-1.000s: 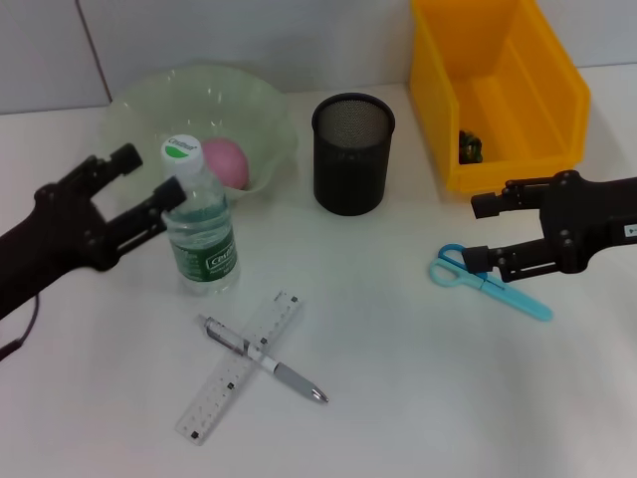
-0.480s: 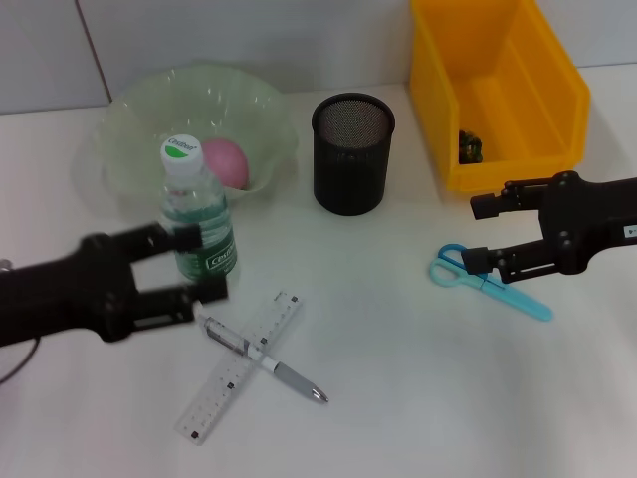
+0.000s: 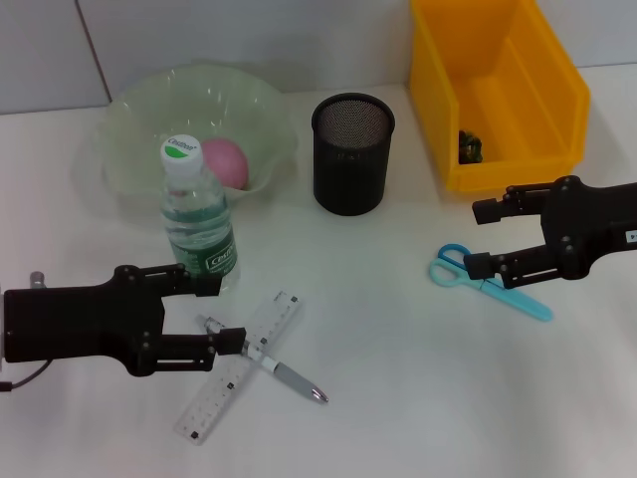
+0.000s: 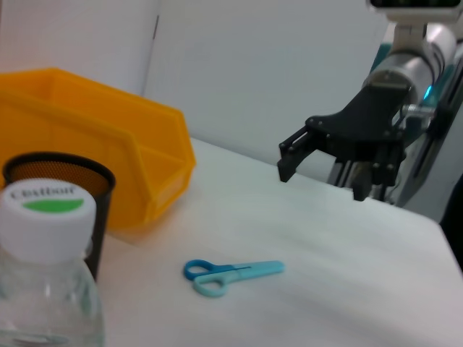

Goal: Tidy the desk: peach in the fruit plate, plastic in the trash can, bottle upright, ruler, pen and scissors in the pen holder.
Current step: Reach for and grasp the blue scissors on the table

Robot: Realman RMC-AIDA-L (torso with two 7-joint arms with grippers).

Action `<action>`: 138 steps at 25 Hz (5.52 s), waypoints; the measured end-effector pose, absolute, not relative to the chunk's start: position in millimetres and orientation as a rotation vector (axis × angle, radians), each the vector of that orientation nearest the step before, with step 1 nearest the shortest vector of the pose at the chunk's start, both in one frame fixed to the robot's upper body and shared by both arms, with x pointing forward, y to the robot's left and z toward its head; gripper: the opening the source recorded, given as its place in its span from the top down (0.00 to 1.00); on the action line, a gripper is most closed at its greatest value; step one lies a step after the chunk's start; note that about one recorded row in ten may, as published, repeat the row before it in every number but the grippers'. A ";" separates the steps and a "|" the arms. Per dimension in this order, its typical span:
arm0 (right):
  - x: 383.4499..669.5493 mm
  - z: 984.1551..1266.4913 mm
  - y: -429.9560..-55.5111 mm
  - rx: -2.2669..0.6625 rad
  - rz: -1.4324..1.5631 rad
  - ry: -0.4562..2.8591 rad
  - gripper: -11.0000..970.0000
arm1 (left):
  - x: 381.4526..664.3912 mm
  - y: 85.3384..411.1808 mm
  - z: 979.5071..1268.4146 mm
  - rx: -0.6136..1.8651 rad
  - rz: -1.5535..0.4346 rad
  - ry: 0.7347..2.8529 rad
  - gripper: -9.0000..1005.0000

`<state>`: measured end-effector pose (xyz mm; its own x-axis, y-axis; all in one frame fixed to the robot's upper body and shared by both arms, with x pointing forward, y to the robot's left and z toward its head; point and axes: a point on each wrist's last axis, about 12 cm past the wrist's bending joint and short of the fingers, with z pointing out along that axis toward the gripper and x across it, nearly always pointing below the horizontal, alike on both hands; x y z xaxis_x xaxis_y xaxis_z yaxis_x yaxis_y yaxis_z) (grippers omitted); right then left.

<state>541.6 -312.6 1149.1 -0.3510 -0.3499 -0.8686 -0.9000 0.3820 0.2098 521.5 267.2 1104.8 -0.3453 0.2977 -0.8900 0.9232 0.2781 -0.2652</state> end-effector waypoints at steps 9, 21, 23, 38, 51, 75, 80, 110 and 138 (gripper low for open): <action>542.4 1149.6 -312.8 -1.077 0.916 1.884 0.16 | 511.8 268.6 1092.6 1.130 -0.984 1.619 0.20; 544.0 1150.2 -313.3 -1.071 0.910 1.895 0.16 | 511.1 265.2 1075.5 1.077 -0.962 1.623 0.20; 545.1 1149.8 -312.9 -1.078 0.907 1.919 0.16 | 512.3 264.9 1076.0 1.073 -0.970 1.634 0.20; 573.5 1199.2 -275.6 -1.201 0.595 2.349 0.16 | 514.0 258.0 1078.0 1.082 -1.008 1.624 0.20; 594.6 1192.6 -237.7 -1.198 0.262 2.624 0.16 | 514.1 259.6 1076.6 1.053 -1.017 1.630 0.20; 614.7 1145.3 -212.8 -1.222 0.162 2.696 0.18 | 513.6 259.5 1076.7 1.055 -1.021 1.628 0.20; 616.2 1139.1 -209.2 -1.241 0.145 2.693 0.18 | 512.5 260.4 1075.8 1.050 -1.020 1.631 0.20; 618.5 1126.0 -203.0 -1.274 0.118 2.695 0.24 | 511.3 261.2 1075.0 1.045 -1.019 1.631 0.20; 617.5 1119.9 -203.3 -1.273 0.113 2.703 0.54 | 511.3 261.3 1075.0 1.042 -1.021 1.633 0.20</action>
<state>617.5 -203.3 1119.9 -0.6281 -0.7597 -0.1686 -0.7711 0.6367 0.0037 511.3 261.3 1075.0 -0.2221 0.1813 -0.9580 0.9406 0.2988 -0.1615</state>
